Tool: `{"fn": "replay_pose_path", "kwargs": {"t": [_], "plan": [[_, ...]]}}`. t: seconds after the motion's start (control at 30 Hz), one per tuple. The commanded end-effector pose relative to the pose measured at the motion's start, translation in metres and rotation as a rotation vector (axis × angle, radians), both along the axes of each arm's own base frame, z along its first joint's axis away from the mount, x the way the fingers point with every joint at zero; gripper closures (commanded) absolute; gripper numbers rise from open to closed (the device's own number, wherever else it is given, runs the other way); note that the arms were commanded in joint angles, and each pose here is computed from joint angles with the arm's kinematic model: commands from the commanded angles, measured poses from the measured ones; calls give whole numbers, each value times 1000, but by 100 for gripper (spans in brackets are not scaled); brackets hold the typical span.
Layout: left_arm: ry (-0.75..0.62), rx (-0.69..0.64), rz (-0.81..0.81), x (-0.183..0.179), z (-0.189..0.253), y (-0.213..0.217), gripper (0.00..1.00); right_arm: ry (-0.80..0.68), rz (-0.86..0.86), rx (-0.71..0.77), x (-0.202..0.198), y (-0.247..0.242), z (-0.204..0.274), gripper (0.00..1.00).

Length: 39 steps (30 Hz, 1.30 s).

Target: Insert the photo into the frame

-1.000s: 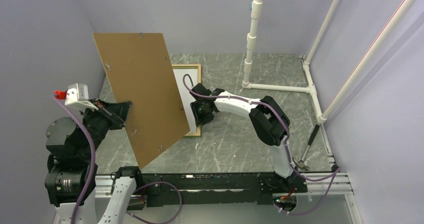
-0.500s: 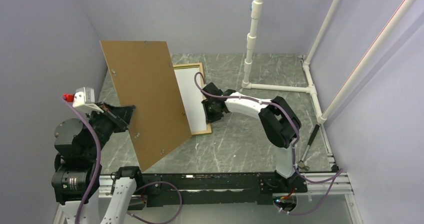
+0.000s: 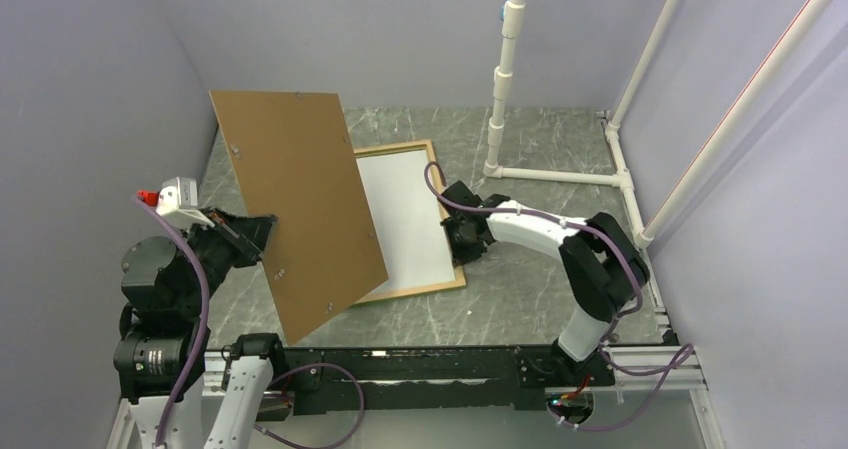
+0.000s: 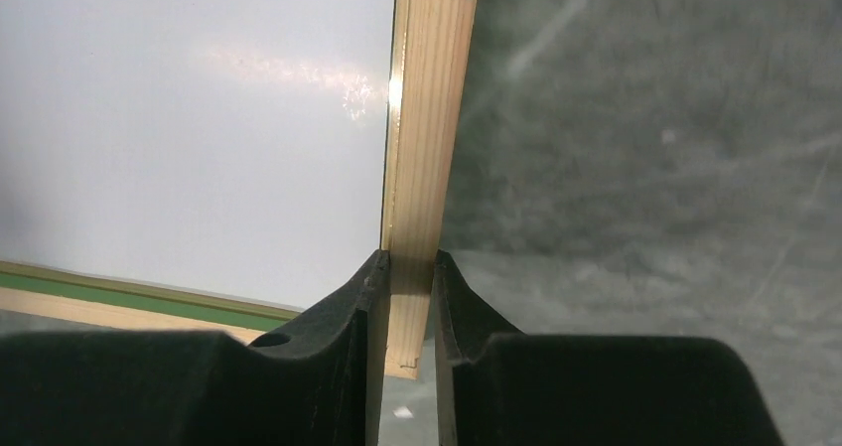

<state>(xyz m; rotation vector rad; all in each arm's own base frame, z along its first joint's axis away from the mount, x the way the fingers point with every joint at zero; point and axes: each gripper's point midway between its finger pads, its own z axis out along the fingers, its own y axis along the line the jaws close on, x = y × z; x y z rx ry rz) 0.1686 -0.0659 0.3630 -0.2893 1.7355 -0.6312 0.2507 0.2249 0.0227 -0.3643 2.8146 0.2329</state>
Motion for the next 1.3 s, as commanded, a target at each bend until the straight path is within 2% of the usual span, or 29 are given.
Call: {"fn": "replay_pose_path", "kwargs": {"t": [0.0, 0.17, 0.3, 0.4, 0.57, 0.63, 0.73, 1.0, 1.27], "plan": [[-159, -22, -18, 0, 40, -4, 100, 148, 18, -126, -56, -46, -7, 97], [-160, -30, -29, 1, 40, -6, 100, 176, 0, -127, -81, -63, 1, 96], [-159, -39, -41, 1, 38, -9, 100, 221, 14, -72, -102, -62, 8, 95], [-155, -47, -46, 2, 36, -9, 100, 208, 24, -47, -102, -59, 20, 91], [-149, -64, -68, 3, 32, -13, 100, 79, 32, -13, -77, -52, 51, 40], [-138, -80, -79, 5, 28, -16, 100, 23, 41, 31, -65, -43, 68, 26], [-127, -112, -106, 6, 23, -21, 100, -38, 41, 118, -52, -33, 91, 13], [-60, -241, -180, 21, -2, -36, 100, -68, -62, 396, -26, -39, 121, 2], [62, -381, -235, 41, -45, -49, 100, 45, -253, 498, -19, -65, 82, 1]]}}
